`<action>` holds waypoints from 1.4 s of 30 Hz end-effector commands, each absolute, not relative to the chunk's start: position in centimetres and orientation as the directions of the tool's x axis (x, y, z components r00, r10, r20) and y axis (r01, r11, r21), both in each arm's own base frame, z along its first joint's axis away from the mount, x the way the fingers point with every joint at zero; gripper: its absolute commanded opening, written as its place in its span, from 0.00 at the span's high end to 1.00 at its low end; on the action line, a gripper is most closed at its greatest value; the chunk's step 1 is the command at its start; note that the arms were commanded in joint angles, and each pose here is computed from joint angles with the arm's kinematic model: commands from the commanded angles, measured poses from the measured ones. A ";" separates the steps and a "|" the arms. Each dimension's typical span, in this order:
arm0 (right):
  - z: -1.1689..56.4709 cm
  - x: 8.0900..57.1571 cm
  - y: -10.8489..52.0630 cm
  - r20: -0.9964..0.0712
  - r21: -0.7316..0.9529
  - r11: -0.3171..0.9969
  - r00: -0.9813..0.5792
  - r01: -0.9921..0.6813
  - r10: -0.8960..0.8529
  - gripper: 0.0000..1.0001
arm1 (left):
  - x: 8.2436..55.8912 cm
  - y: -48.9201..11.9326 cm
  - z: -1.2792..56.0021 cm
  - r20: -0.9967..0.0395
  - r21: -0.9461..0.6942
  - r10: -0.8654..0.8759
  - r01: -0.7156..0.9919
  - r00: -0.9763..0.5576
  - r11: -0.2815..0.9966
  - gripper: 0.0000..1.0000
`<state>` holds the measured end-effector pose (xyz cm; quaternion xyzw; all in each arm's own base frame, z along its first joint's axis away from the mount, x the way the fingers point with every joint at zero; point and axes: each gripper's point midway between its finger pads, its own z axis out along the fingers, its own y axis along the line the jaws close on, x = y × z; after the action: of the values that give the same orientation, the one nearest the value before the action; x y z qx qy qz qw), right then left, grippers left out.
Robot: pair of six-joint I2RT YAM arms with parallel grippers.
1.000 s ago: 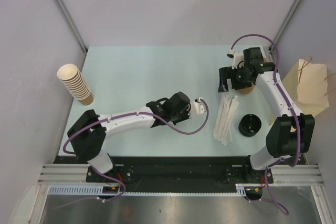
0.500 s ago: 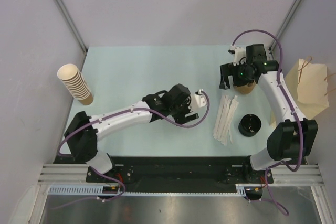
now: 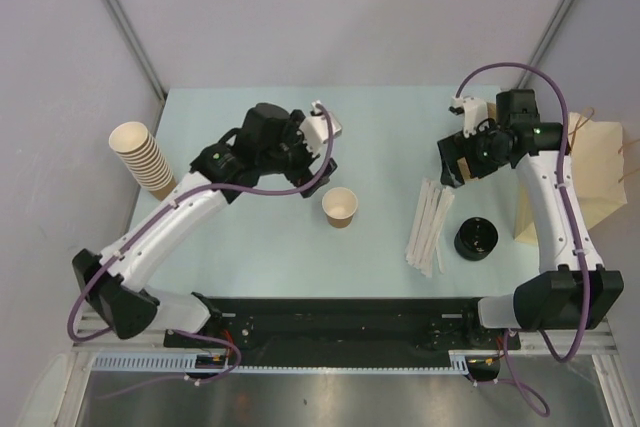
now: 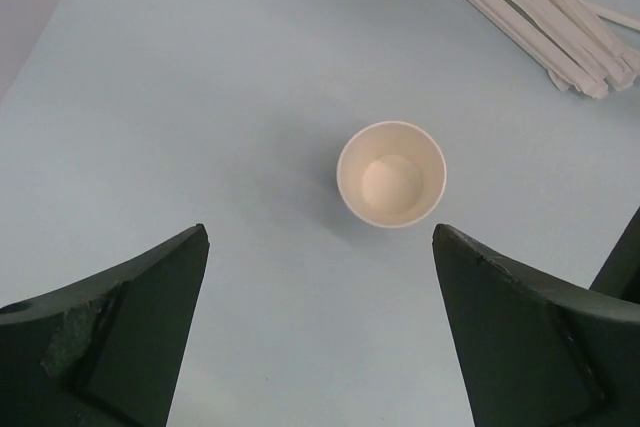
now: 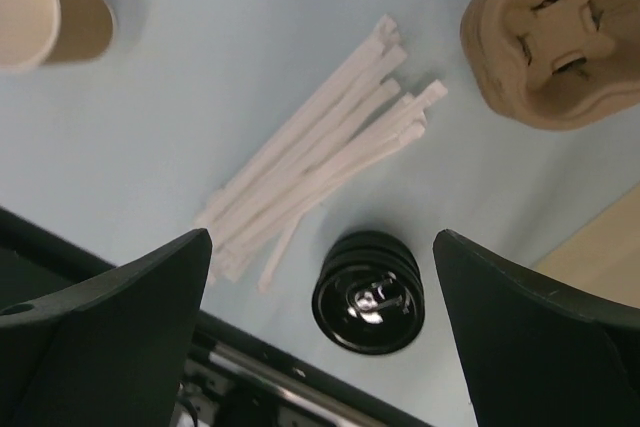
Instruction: Pack the takeout coffee
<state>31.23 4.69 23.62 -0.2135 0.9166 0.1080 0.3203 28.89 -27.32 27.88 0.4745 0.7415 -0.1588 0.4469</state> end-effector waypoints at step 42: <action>8.9 27.3 -4.0 -0.118 -0.024 0.606 -0.600 -0.795 -0.791 0.49 | 23.0 -28.9 27.8 -0.872 -0.112 0.443 0.967 -0.207 0.231 0.01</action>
<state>26.65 -3.48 9.00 -0.4355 0.8983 0.0289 0.0503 22.89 -28.29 26.08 0.5094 0.7066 -0.3354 0.3587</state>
